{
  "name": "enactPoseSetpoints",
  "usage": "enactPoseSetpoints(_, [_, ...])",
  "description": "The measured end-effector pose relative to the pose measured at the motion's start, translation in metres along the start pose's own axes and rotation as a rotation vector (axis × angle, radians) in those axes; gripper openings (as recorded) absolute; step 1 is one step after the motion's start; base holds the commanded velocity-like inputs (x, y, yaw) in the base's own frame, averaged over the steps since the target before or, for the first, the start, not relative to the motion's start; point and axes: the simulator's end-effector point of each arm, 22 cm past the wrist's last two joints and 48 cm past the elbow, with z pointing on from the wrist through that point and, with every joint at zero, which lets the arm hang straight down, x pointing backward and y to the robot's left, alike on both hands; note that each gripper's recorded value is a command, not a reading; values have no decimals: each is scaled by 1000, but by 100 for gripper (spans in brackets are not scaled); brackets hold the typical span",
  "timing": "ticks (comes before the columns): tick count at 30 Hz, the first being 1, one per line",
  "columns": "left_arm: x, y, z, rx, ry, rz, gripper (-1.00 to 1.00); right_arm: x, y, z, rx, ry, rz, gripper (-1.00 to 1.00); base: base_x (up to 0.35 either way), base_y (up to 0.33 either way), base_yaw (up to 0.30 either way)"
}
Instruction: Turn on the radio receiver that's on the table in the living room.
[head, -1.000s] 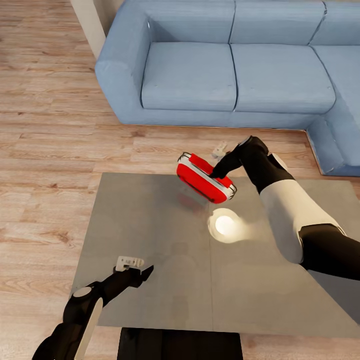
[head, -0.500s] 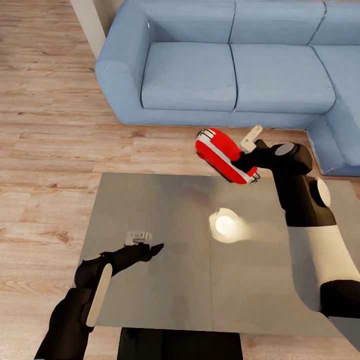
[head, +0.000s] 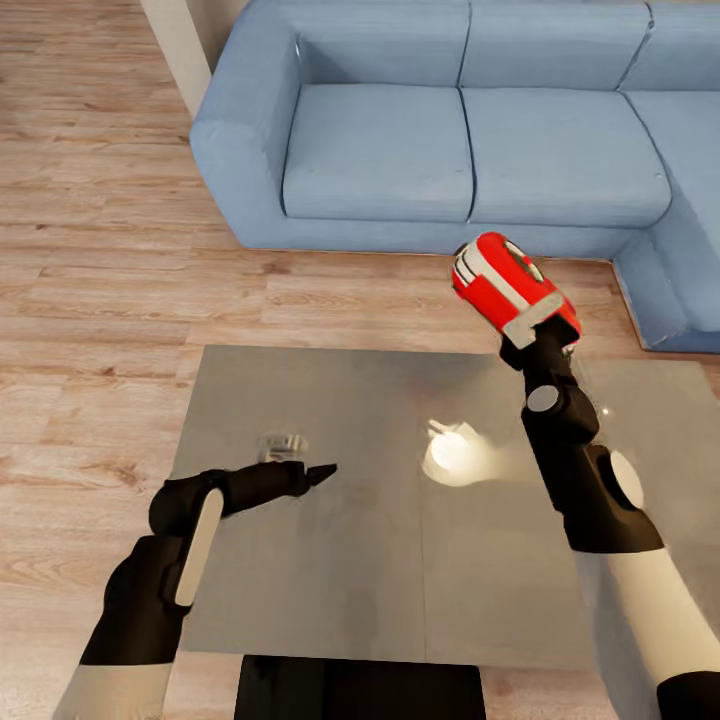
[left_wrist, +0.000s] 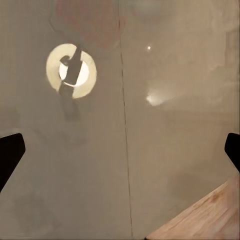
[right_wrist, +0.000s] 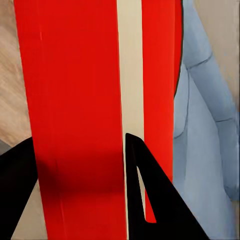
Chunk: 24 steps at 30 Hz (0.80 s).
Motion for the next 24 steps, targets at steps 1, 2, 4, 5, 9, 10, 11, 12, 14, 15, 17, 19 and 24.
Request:
enactPoseSetpoints(1, [-4,-3,-1,8,10,-3,100,0,5,-7,29,-15,-18,-100,0,0,0])
enactPoseSetpoints(2, [-7,-3,-1,11,16,-5,100,-2,11,-12,46,-28,-29,-100,0,0,0])
enactPoseSetpoints(4, [-13,-4,-2,13,19,-4,100,-8,19,-25,97,-58,-61,-100,0,0,0])
enactPoseSetpoints(5, [-17,-5,-2,14,19,-2,100,-13,24,-36,140,-80,-83,-100,0,0,0])
enactPoseSetpoints(9, [-20,-2,-4,9,21,1,100,-30,38,-57,197,-137,-111,-100,0,0,0])
enactPoseSetpoints(10, [-21,0,-5,4,22,3,100,-36,42,-62,208,-155,-120,-100,0,0,0])
enactPoseSetpoints(11, [-22,4,-7,-3,23,7,100,-44,46,-68,222,-180,-142,-100,0,0,0])
enactPoseSetpoints(12, [-22,9,-9,-11,24,11,100,-49,51,-72,239,-197,-173,-100,0,0,0])
enactPoseSetpoints(14, [-23,14,-12,-14,27,17,100,-51,61,-77,256,-217,-219,-100,0,0,0])
enactPoseSetpoints(15, [-23,15,-14,-11,28,20,100,-53,67,-79,270,-230,-254,-100,0,0,0])
enactPoseSetpoints(17, [-25,15,-19,19,31,31,100,-46,85,-83,297,-245,-322,-100,0,0,0])
enactPoseSetpoints(19, [-29,14,-22,39,28,40,100,-45,95,-87,314,-264,-359,-100,0,0,0])
enactPoseSetpoints(24, [-39,18,-28,48,23,62,100,-42,124,-100,342,-354,-403,-100,0,0,0])
